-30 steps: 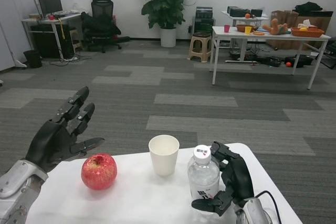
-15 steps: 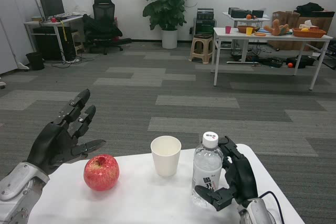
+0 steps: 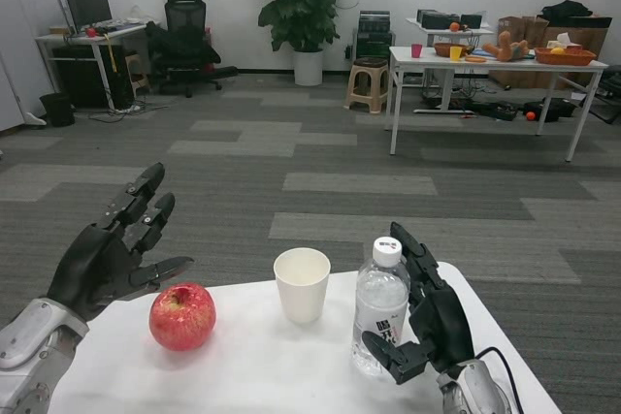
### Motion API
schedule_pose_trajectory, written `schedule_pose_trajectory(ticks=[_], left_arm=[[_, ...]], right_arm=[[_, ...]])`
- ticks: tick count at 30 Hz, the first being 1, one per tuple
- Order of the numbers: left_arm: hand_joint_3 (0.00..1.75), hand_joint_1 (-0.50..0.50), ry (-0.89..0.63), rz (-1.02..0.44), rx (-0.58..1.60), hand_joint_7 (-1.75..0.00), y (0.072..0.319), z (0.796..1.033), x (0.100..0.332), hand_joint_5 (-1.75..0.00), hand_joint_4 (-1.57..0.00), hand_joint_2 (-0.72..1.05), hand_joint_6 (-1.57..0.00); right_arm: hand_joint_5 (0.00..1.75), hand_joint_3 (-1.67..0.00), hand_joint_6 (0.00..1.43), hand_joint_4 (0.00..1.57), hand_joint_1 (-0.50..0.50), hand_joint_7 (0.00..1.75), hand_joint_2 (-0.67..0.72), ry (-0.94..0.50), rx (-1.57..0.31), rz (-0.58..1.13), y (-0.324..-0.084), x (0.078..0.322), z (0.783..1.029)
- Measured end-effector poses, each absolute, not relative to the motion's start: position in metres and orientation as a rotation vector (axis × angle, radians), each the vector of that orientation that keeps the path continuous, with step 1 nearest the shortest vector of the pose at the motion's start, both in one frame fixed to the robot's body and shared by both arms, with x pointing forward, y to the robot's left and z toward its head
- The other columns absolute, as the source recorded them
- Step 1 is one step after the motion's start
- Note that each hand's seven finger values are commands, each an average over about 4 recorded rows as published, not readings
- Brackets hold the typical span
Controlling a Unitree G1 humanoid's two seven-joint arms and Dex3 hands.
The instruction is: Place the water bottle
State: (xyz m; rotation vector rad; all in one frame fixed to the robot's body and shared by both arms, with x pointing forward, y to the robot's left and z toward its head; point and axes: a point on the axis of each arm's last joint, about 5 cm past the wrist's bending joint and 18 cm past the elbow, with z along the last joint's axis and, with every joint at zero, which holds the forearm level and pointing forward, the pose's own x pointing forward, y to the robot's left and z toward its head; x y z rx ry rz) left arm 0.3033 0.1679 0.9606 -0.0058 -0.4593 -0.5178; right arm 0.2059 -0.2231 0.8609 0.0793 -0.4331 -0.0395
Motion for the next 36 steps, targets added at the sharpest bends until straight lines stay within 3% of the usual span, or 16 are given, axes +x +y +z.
schedule_pose_trajectory(ticks=[4,8,11,17,25,36], left_arm=[[0.09,-0.50,-0.458,-0.517,-0.005,0.00,0.168,0.960,0.303,0.00,0.00,0.78,0.00],[0.09,-0.50,-0.456,-0.517,-0.005,0.00,0.168,0.960,0.303,0.00,0.00,0.78,0.00],[0.09,-0.50,-0.457,-0.518,-0.005,0.00,0.168,0.960,0.304,0.00,0.00,0.78,0.00],[0.09,-0.50,-0.458,-0.517,-0.009,0.00,0.168,0.961,0.304,0.00,0.00,0.78,0.00],[0.09,-0.50,-0.460,-0.514,-0.019,0.00,0.168,0.961,0.304,0.00,0.00,0.78,0.00],[0.09,-0.50,-0.472,-0.507,-0.018,0.00,0.171,0.964,0.304,0.00,0.00,0.78,0.00]], right_arm=[[0.00,-1.35,0.00,0.00,-0.19,0.00,-0.03,-0.453,0.096,0.000,-0.223,0.204,0.863],[0.00,-0.46,0.00,0.00,-0.40,0.00,0.17,-0.467,0.127,0.026,-0.224,0.201,0.865],[0.00,-0.16,0.00,0.00,-0.46,0.00,0.36,-0.472,0.148,0.044,-0.224,0.198,0.866],[0.00,0.00,0.00,0.00,-0.46,0.00,0.60,-0.499,0.223,0.029,-0.226,0.191,0.868],[0.00,0.00,0.00,0.00,-0.46,0.00,0.60,-0.617,0.322,-0.095,-0.232,0.178,0.876],[0.00,0.00,0.00,0.00,-0.46,0.00,0.60,-0.821,0.239,-0.142,-0.246,0.151,0.923]])
